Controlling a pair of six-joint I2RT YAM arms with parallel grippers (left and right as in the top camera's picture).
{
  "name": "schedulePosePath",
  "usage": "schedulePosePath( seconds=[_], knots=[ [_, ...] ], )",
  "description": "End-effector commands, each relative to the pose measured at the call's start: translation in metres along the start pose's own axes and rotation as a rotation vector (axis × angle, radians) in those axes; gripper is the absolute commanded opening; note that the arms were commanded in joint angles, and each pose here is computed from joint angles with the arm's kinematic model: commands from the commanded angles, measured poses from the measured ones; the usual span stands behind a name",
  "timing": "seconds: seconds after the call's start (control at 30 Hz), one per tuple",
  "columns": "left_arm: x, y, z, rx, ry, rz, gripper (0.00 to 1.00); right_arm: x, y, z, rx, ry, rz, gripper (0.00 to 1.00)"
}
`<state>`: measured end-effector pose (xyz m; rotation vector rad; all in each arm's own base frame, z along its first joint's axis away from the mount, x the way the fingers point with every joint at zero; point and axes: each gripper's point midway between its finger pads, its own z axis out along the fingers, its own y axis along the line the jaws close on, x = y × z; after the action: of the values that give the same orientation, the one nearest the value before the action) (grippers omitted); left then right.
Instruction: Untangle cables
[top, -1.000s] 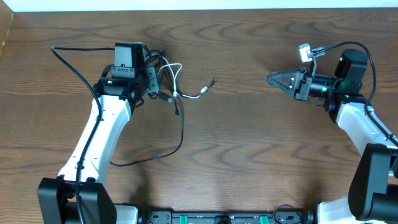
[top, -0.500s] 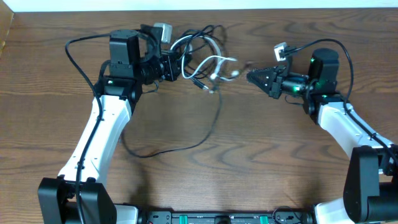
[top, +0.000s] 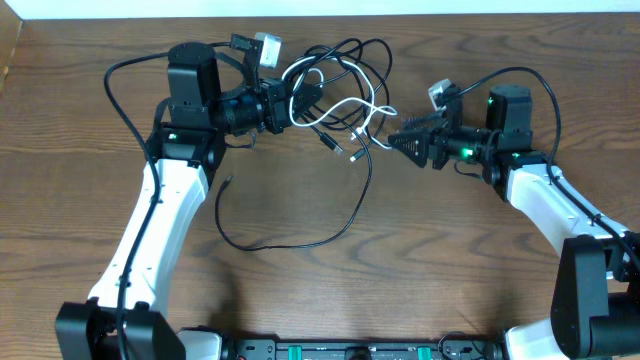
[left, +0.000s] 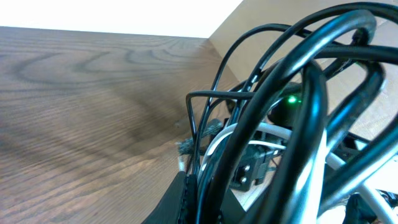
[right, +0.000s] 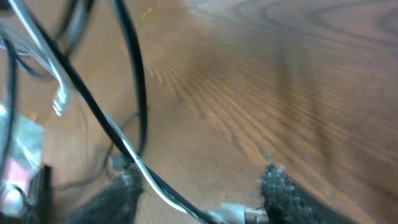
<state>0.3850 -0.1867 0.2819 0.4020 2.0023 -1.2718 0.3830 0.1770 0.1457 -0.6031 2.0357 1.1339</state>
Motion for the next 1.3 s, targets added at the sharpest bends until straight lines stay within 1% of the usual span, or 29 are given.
schedulePosePath(
  seconds=[0.0, 0.13, 0.23, 0.37, 0.47, 0.53, 0.6, 0.7, 0.73, 0.77, 0.8, 0.83, 0.9, 0.93, 1.0, 1.07, 1.17, 1.2, 1.23, 1.27],
  knots=[
    [-0.012, -0.027, -0.011, 0.048, -0.029, 0.052, 0.08, 0.003, 0.005, -0.001, -0.011, 0.019, -0.132, 0.71],
    [-0.018, -0.037, -0.016, 0.056, -0.051, 0.088, 0.08, 0.012, 0.005, -0.001, -0.014, 0.047, -0.157, 0.73],
    [-0.021, -0.043, -0.019, 0.061, -0.066, 0.111, 0.08, 0.014, 0.006, -0.001, -0.016, 0.053, -0.158, 0.68],
    [-0.024, -0.048, -0.022, 0.065, -0.076, 0.125, 0.08, 0.015, 0.011, 0.003, -0.03, 0.06, -0.184, 0.48],
    [-0.025, -0.05, -0.023, 0.066, -0.079, 0.13, 0.07, 0.017, 0.017, 0.008, -0.047, 0.068, -0.221, 0.24],
    [-0.025, -0.05, -0.023, 0.067, -0.08, 0.132, 0.08, 0.018, 0.02, 0.011, -0.056, 0.073, -0.237, 0.11],
    [-0.025, -0.05, -0.023, 0.067, -0.08, 0.132, 0.08, 0.019, 0.023, 0.013, -0.065, 0.078, -0.252, 0.05],
    [-0.025, -0.05, -0.023, 0.068, -0.081, 0.111, 0.08, 0.022, 0.028, 0.017, -0.079, 0.085, -0.285, 0.01],
    [-0.026, -0.05, -0.023, 0.068, -0.082, 0.109, 0.08, 0.023, 0.03, 0.018, -0.083, 0.088, -0.294, 0.01],
    [-0.026, -0.05, -0.023, 0.068, -0.082, 0.111, 0.08, 0.024, 0.031, 0.019, -0.088, 0.094, -0.305, 0.04],
    [-0.026, -0.05, -0.023, 0.069, -0.083, 0.112, 0.08, 0.025, 0.032, 0.019, -0.09, 0.096, -0.315, 0.18],
    [-0.026, -0.05, -0.023, 0.069, -0.083, 0.112, 0.08, 0.025, 0.032, 0.019, -0.089, 0.095, -0.316, 0.29],
    [-0.026, -0.051, -0.023, 0.069, -0.084, 0.112, 0.08, 0.025, 0.031, 0.019, -0.086, 0.096, -0.316, 0.61],
    [-0.026, -0.051, -0.023, 0.069, -0.084, 0.104, 0.08, 0.025, 0.031, 0.019, -0.086, 0.095, -0.317, 0.72],
    [-0.028, -0.052, -0.024, 0.073, -0.087, 0.084, 0.08, 0.025, 0.031, 0.019, -0.087, 0.095, -0.316, 0.79],
    [-0.029, -0.053, -0.024, 0.076, -0.093, 0.077, 0.08, 0.025, 0.032, 0.019, -0.088, 0.095, -0.317, 0.78],
    [-0.032, -0.054, -0.024, 0.081, -0.102, 0.074, 0.08, 0.026, 0.035, 0.021, -0.101, 0.097, -0.338, 0.68],
    [-0.033, -0.054, -0.024, 0.082, -0.103, 0.068, 0.08, 0.026, 0.036, 0.022, -0.106, 0.098, -0.351, 0.61],
    [-0.033, -0.055, -0.024, 0.083, -0.104, 0.067, 0.08, 0.027, 0.039, 0.024, -0.113, 0.1, -0.368, 0.51],
    [-0.033, -0.055, -0.024, 0.083, -0.105, 0.069, 0.07, 0.028, 0.041, 0.025, -0.119, 0.102, -0.385, 0.39]
  ],
)
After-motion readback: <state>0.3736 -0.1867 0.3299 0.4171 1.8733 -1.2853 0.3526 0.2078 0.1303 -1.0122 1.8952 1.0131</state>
